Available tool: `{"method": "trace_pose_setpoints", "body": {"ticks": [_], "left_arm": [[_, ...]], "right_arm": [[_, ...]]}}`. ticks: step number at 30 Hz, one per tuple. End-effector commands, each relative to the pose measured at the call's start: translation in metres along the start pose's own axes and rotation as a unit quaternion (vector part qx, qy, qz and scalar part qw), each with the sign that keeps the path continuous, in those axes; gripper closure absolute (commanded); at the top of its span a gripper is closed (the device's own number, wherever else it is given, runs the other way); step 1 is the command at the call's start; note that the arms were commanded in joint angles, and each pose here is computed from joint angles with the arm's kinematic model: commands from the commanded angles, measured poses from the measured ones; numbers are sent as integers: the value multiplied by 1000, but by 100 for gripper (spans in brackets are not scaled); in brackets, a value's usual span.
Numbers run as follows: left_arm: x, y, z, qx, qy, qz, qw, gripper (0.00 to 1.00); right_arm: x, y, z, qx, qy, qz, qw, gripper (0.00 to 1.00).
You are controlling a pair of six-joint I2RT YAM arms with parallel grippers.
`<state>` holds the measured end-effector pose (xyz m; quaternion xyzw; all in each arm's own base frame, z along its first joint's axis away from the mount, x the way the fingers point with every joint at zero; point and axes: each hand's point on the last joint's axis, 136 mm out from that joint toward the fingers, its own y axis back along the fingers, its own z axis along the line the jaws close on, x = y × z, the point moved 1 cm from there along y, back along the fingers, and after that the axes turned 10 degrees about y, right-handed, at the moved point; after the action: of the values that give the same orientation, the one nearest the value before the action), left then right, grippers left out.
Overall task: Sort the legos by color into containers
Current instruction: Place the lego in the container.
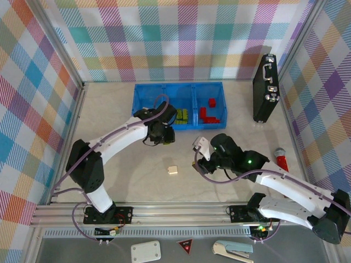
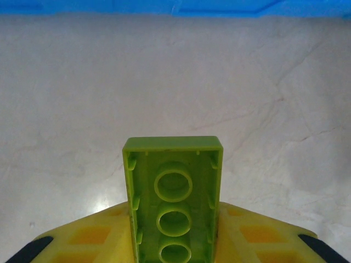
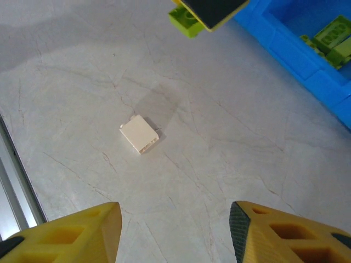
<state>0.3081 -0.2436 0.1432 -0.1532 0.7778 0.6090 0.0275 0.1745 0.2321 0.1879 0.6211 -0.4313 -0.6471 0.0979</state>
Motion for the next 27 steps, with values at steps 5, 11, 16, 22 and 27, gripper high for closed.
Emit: {"method": "trace_pose_setpoints", "body": {"ticks": [5, 11, 16, 22, 27], "left_arm": [[-48, -4, -23, -10, -35, -12, 999, 62], [-83, -21, -35, -33, -42, -28, 998, 62], [-113, -34, -33, -69, -36, -65, 995, 62], [-143, -58, -30, -80, -20, -90, 993, 62], [-161, -81, -31, -73, -7, -106, 992, 61]], "right_arm": [[0, 22, -10, 35, -25, 0, 999, 43], [5, 37, -14, 54, -35, -2, 998, 43], [6, 49, -18, 70, -48, -10, 996, 43], [8, 56, -19, 76, -59, -8, 995, 44], [9, 61, -19, 79, -64, -10, 995, 44]]}}
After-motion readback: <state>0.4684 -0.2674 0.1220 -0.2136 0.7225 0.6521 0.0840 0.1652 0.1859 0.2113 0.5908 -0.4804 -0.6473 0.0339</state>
